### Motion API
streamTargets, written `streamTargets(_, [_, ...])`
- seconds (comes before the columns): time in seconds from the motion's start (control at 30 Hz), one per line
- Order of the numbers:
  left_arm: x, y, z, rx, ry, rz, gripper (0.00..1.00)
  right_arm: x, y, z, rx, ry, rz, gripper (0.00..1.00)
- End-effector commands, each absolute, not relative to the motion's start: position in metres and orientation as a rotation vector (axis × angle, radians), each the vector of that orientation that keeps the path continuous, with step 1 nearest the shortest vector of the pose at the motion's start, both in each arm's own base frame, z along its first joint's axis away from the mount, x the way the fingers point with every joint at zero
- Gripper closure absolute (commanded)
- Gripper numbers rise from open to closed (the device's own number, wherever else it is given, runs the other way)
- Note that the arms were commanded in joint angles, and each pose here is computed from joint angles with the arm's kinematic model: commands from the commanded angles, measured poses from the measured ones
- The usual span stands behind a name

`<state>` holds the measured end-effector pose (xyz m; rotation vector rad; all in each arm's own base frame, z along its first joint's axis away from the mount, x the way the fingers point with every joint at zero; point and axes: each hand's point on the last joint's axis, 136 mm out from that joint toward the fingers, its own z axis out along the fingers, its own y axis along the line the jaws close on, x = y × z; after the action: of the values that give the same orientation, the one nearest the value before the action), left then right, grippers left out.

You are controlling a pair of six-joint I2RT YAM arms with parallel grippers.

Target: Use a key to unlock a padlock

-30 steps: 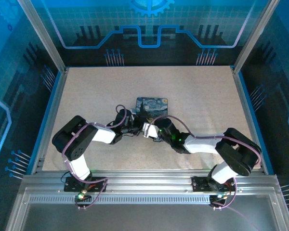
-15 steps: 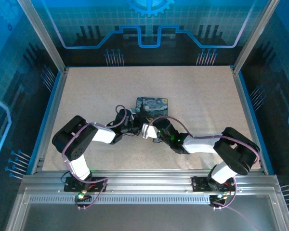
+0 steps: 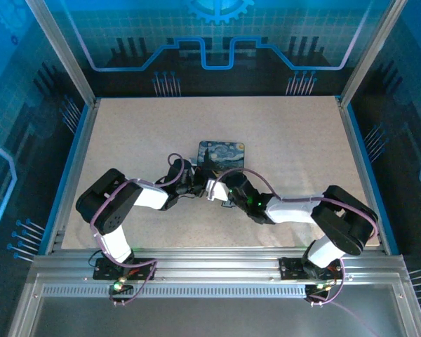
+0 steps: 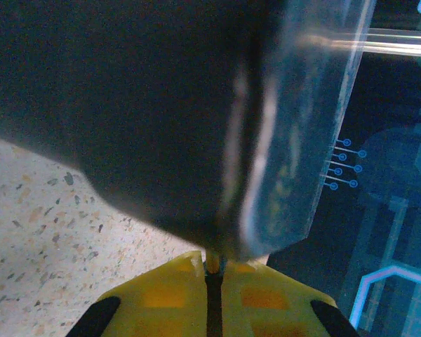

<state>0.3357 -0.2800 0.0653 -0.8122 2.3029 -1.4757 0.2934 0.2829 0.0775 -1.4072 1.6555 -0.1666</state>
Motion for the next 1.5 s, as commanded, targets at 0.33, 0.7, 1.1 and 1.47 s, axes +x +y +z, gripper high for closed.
streamTargets(0.33, [0.334, -0.288, 0.084, -0.774, 2.263, -1.55, 1.0, 0.313, 0.286, 0.111, -1.072, 1.827, 0.034, 1.0])
streamTargets(0.7, [0.332, -0.29, 0.072, -0.79, 2.284, -1.543, 1.0, 0.318, 0.279, 0.094, -0.87, 1.937, 0.254, 1.0])
streamTargets(1.1, [0.333, -0.286, 0.063, -0.763, 2.315, -1.456, 0.8, 0.306, 0.278, 0.066, -0.829, 2.057, 0.393, 1.0])
streamTargets(1.47, [0.33, -0.27, 0.067, -0.741, 2.328, -1.344, 0.46, 0.298, 0.277, 0.042, -0.7, 2.169, 0.606, 1.0])
